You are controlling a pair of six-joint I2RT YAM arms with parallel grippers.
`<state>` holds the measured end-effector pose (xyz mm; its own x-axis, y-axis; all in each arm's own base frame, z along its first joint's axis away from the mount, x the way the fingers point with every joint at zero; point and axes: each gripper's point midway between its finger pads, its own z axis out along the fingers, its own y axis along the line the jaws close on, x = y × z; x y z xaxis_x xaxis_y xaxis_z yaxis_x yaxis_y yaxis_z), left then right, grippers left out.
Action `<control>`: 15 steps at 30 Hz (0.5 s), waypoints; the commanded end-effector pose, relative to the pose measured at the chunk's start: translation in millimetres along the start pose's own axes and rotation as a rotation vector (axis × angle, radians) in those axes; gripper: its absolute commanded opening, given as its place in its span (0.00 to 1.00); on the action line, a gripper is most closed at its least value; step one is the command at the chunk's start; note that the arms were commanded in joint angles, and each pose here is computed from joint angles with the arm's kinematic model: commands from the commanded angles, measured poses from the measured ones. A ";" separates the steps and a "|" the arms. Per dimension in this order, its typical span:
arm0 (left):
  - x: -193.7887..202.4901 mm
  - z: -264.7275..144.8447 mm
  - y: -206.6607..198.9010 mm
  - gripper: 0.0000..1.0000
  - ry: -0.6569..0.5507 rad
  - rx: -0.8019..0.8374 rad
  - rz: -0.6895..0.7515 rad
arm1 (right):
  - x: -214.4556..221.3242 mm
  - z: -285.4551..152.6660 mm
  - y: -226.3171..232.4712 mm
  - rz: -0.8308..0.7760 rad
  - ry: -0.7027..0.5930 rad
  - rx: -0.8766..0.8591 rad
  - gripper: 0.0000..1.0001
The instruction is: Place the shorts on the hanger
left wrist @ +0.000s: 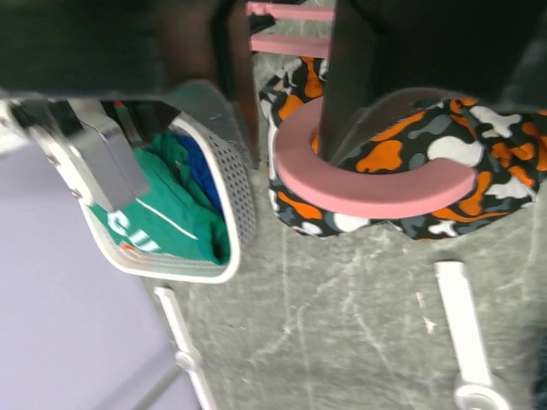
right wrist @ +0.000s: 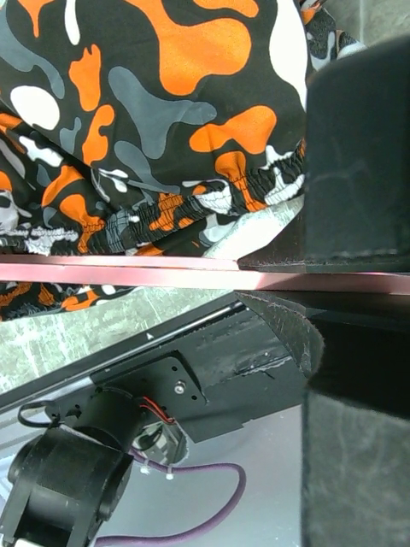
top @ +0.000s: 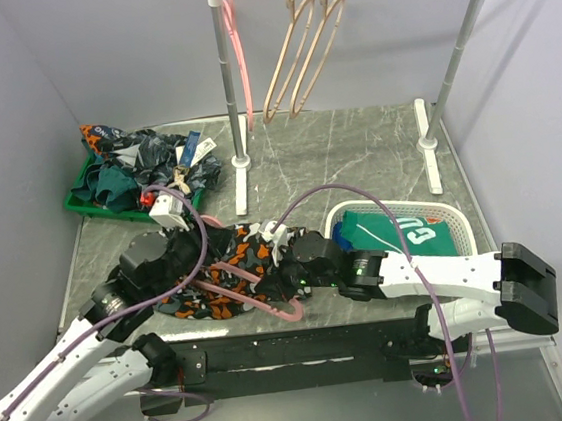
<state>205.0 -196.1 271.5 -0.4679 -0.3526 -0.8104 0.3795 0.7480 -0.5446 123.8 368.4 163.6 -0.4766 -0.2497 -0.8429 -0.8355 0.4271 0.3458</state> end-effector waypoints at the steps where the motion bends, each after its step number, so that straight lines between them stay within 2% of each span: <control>1: -15.6 6.2 -5.5 0.31 -0.099 -0.014 -0.049 | -47.8 0.2 13.1 -0.016 -0.137 -0.029 0.00; 3: -17.8 6.2 -2.2 0.21 -0.114 -0.029 -0.046 | -46.3 -0.7 11.5 -0.015 -0.133 -0.021 0.00; 5: -18.4 6.4 2.7 0.07 -0.119 -0.054 -0.038 | -46.9 -2.8 10.6 -0.013 -0.136 -0.014 0.00; 7: -20.3 4.4 5.6 0.01 -0.128 -0.067 -0.029 | -48.7 -5.0 10.7 -0.003 -0.138 -0.009 0.00; 8: -21.8 3.2 6.6 0.01 -0.136 -0.071 -0.028 | -48.2 -5.9 9.3 0.001 -0.135 0.000 0.00; 12: -23.0 -1.2 6.2 0.01 -0.150 -0.056 -0.019 | -51.3 -9.5 8.1 0.014 -0.144 0.014 0.10; 15: -22.3 -3.3 6.3 0.01 -0.152 -0.049 -0.018 | -53.4 -11.7 7.9 0.020 -0.144 0.023 0.22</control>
<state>213.8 -184.8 274.9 -0.3934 -0.4139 -0.8210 0.3170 0.7771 -0.5437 129.8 368.5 168.0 -0.4845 -0.2260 -0.8451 -0.8188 0.4572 0.3471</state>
